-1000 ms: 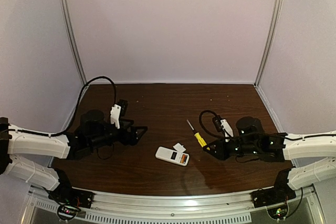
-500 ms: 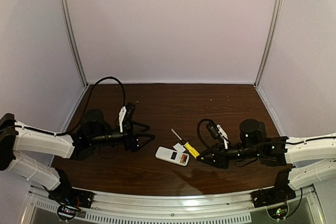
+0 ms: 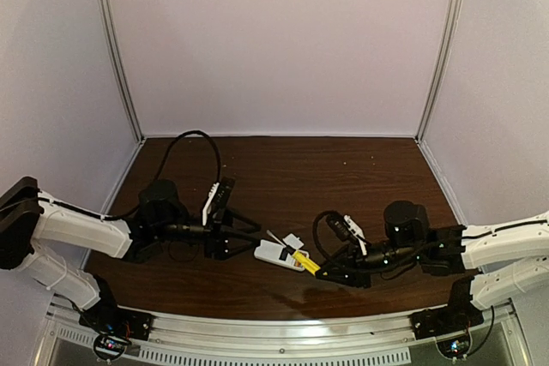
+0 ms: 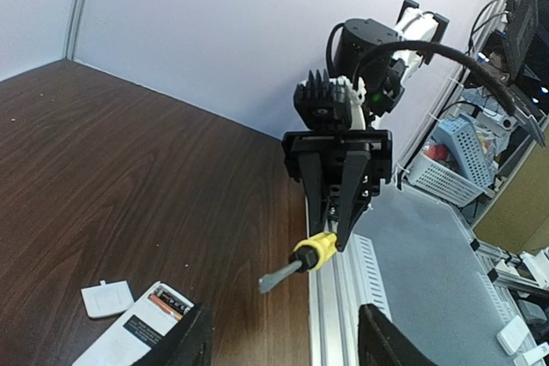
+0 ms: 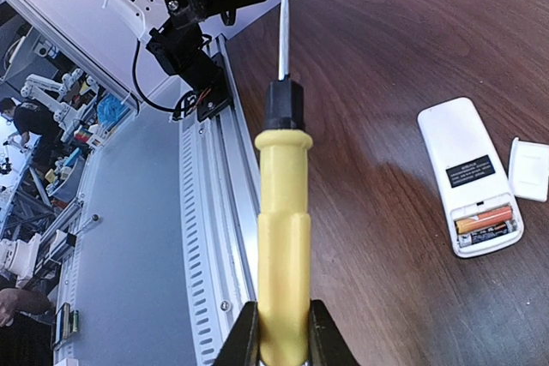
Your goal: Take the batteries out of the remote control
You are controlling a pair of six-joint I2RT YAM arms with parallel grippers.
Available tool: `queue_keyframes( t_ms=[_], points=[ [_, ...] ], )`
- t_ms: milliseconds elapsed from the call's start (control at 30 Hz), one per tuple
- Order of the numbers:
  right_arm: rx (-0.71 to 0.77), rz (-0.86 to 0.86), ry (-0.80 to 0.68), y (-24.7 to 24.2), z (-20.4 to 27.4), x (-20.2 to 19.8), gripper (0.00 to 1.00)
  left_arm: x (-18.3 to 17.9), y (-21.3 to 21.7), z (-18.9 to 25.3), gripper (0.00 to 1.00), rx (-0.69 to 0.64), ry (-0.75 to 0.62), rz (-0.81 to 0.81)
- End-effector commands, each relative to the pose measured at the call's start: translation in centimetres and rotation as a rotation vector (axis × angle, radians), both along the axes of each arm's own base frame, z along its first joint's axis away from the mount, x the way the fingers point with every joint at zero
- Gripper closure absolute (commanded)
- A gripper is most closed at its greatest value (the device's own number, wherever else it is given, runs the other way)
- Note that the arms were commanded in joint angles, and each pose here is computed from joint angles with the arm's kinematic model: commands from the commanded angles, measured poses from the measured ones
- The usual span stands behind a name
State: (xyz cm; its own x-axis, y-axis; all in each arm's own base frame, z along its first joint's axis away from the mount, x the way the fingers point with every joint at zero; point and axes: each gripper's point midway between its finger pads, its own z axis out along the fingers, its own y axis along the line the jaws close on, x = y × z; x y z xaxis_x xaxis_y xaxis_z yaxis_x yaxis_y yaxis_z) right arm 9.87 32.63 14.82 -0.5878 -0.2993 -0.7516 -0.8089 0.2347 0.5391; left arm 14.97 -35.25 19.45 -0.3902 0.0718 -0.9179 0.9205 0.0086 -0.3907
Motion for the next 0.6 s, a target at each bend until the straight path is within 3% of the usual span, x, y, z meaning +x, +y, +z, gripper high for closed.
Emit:
queue_keyframes(
  t_ms=[0,200,400,567],
  points=[
    [0.031,0.051,-0.043,1.2,1.6,-0.7,1.0,-1.1,-1.0,1.4,0.44,-0.038,-0.037,-0.085],
    [0.012,0.067,-0.055,1.7,1.4,-1.1,1.0,-1.7,-1.9,1.0,0.54,-0.015,-0.033,-0.123],
    [0.007,0.067,-0.065,1.8,1.6,-1.2,1.0,-2.0,-2.6,0.6,0.71,0.012,-0.036,-0.14],
    [0.007,0.059,-0.072,1.8,1.8,-1.0,1.0,-1.9,-3.0,0.3,0.77,0.03,-0.033,-0.136]
  ],
)
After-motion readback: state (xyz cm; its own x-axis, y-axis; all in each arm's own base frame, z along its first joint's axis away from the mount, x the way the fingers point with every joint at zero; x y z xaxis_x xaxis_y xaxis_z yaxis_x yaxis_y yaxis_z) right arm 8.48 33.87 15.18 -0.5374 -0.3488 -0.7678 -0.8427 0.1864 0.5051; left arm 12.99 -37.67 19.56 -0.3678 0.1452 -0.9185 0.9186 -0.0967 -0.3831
